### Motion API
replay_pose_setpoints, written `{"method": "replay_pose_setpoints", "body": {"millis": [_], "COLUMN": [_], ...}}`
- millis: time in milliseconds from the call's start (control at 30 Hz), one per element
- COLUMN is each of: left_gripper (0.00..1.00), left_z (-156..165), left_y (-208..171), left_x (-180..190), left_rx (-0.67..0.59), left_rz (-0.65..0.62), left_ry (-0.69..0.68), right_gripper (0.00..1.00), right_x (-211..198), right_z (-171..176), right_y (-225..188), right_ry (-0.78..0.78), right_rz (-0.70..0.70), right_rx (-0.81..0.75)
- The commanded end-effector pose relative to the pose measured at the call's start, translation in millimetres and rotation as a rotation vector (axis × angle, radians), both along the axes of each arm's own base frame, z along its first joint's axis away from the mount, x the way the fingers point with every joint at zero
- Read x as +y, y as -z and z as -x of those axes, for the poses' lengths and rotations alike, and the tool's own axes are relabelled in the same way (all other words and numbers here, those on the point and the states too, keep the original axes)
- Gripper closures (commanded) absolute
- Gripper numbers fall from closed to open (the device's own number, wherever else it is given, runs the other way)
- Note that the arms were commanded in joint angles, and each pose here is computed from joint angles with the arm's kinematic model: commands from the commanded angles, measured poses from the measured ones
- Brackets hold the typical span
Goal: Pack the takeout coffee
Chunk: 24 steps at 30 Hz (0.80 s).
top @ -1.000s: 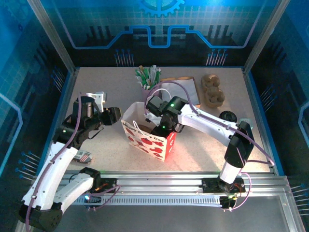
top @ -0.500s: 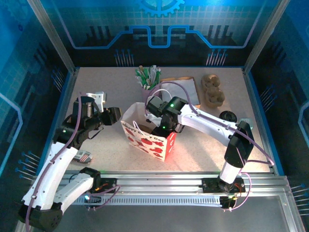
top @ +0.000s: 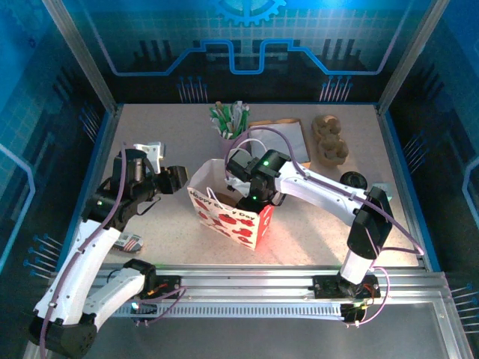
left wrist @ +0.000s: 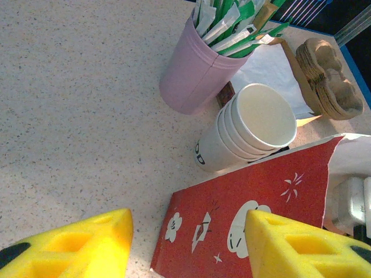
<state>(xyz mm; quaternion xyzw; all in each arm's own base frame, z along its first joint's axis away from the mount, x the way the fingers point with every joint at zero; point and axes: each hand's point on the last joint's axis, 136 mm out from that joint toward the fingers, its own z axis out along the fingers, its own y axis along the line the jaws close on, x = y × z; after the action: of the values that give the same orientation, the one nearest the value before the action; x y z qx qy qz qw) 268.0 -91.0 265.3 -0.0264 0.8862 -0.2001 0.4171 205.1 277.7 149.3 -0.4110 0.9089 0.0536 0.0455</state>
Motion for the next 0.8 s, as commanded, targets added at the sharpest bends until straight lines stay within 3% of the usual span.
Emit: {"method": "replay_pose_setpoints", "body": {"millis": [0,767], "left_gripper": [0.46,0.46], "left_z": [0.1,-0.5], "left_y": [0.3,1.2], "left_x": [4.6,4.4], "left_rx": [-0.023,-0.02], "left_rz": [-0.025,-0.027], "left_ry": [-0.004,-0.003], "right_gripper": [1.0,0.94], "right_x": [-15.1,7.3], "right_z": [3.0,-13.3], "right_y": [27.7,-38.2], "right_ry": [0.022,-0.003], "right_rz": [0.112,0.0], "right_rx": [0.058,-0.054]}}
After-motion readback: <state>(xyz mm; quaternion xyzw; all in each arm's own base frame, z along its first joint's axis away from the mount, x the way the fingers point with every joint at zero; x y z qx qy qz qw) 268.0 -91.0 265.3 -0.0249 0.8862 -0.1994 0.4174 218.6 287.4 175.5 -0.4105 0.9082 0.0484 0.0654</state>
